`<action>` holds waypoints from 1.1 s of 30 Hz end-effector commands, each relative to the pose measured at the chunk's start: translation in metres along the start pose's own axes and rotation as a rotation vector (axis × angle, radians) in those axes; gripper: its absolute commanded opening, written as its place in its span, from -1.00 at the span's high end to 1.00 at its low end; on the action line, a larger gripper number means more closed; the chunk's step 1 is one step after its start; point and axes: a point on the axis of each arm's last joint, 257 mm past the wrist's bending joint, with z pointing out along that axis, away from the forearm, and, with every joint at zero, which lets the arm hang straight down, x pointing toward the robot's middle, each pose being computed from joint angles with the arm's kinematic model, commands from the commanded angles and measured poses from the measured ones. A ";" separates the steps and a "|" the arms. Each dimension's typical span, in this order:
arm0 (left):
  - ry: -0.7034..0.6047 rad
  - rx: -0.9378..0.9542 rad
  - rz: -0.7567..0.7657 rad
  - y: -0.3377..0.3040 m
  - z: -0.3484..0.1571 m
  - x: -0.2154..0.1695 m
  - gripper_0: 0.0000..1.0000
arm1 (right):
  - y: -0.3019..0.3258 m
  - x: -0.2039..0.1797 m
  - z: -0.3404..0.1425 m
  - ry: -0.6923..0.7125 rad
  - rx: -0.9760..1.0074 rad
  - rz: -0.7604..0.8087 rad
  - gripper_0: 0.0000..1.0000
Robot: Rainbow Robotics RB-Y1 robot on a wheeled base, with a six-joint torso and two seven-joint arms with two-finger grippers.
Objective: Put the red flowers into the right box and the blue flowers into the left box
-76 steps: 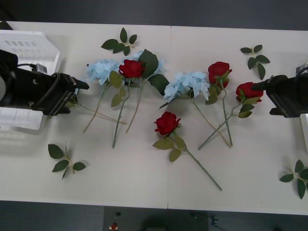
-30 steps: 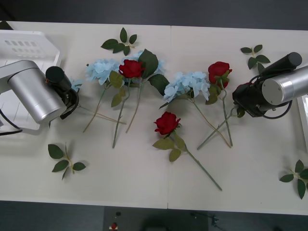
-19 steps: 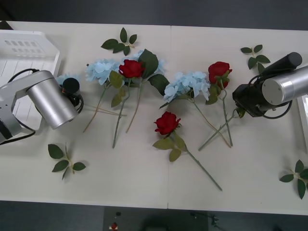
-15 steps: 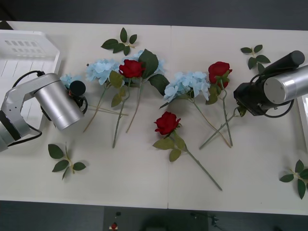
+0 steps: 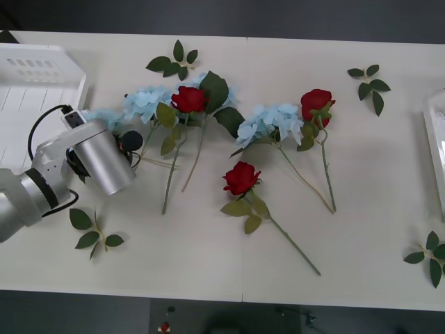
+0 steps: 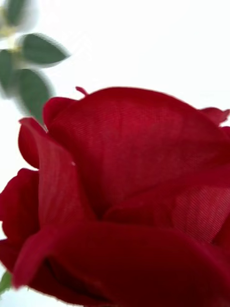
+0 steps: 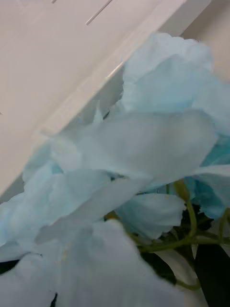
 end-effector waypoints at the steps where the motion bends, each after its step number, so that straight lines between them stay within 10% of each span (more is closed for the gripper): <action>1: -0.010 0.005 0.001 0.000 0.001 -0.002 0.81 | -0.074 -0.027 -0.027 -0.051 0.082 -0.098 1.00; 14: 0.010 0.066 0.064 -0.001 -0.017 -0.020 1.00 | -0.137 -0.032 -0.023 -0.106 0.183 -0.096 1.00; 16: 0.018 0.086 0.072 -0.001 -0.026 -0.026 1.00 | -0.136 -0.033 -0.022 -0.111 0.180 -0.091 0.26; 17: 0.024 0.103 0.081 0.002 -0.033 -0.033 1.00 | -0.135 -0.033 -0.020 -0.115 0.177 -0.087 -0.68; 19: 0.026 0.126 0.097 0.005 -0.045 -0.043 1.00 | -0.133 -0.033 -0.019 -0.114 0.175 -0.088 -1.00; 33: -0.108 0.249 0.227 0.014 -0.129 -0.129 1.00 | -0.061 -0.023 -0.014 -0.058 -0.017 -0.006 -1.00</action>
